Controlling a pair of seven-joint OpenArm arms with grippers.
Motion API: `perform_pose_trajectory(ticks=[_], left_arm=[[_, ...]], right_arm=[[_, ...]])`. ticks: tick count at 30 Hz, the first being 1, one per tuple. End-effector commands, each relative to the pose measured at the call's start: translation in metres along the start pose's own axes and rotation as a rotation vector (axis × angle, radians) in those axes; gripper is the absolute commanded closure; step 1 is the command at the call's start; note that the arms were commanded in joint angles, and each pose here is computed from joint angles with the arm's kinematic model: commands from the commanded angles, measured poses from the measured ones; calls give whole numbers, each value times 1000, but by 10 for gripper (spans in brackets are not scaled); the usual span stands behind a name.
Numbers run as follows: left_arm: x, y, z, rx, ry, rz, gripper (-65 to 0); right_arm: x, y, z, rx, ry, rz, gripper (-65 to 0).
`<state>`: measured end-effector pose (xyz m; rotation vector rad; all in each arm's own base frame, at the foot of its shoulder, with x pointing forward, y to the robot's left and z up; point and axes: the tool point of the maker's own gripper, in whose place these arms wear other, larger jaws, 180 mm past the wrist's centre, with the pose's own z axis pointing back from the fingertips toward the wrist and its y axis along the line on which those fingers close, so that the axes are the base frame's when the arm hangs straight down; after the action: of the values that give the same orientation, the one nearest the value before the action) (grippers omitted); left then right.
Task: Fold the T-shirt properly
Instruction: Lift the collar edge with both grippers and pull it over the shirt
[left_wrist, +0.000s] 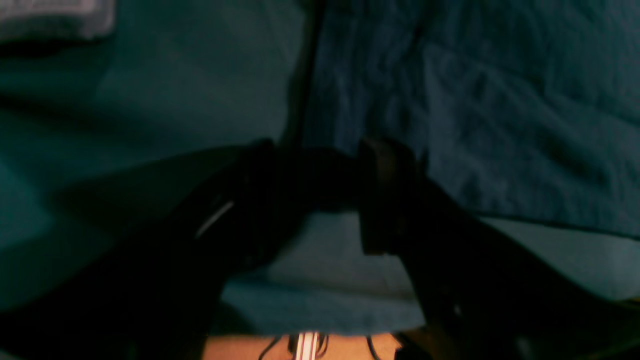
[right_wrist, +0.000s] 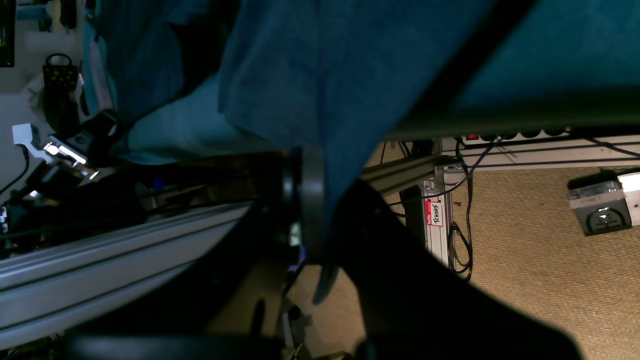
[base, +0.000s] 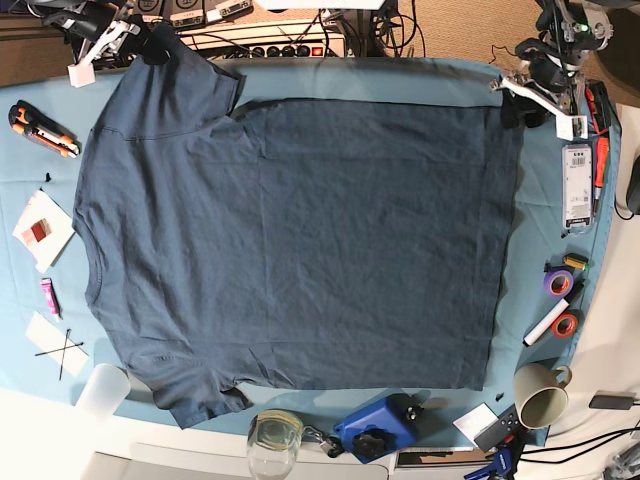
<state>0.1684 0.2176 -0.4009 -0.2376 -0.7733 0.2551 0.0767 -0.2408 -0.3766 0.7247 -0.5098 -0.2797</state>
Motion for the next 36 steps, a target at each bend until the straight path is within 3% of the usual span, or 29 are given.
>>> perform_pose_trajectory(ticks=[1, 7, 12, 15, 21, 26, 36], left_arm=[[-6, 4, -2, 1, 35, -4, -276], [-35, -9, -16, -97, 183, 107, -275], [-50, -14, -11, -125, 267, 129, -273], [-56, -17, -9, -134, 303, 134, -206], [-50, -21, -10, -156, 275, 155, 0], [-43, -23, -8, -160, 265, 136, 0], [-17, -2, 14, -90, 214, 108, 0]], right_arm=[[6, 3, 5, 4, -10, 24, 0], [5, 3, 5, 4, -10, 24, 0], [5, 3, 5, 5, -10, 24, 0], [5, 3, 5, 5, -10, 24, 0], [9, 3, 4, 7, -20, 27, 0], [15, 7, 4, 11, -41, 48, 0], [45, 28, 37, -70, -113, 213, 0]])
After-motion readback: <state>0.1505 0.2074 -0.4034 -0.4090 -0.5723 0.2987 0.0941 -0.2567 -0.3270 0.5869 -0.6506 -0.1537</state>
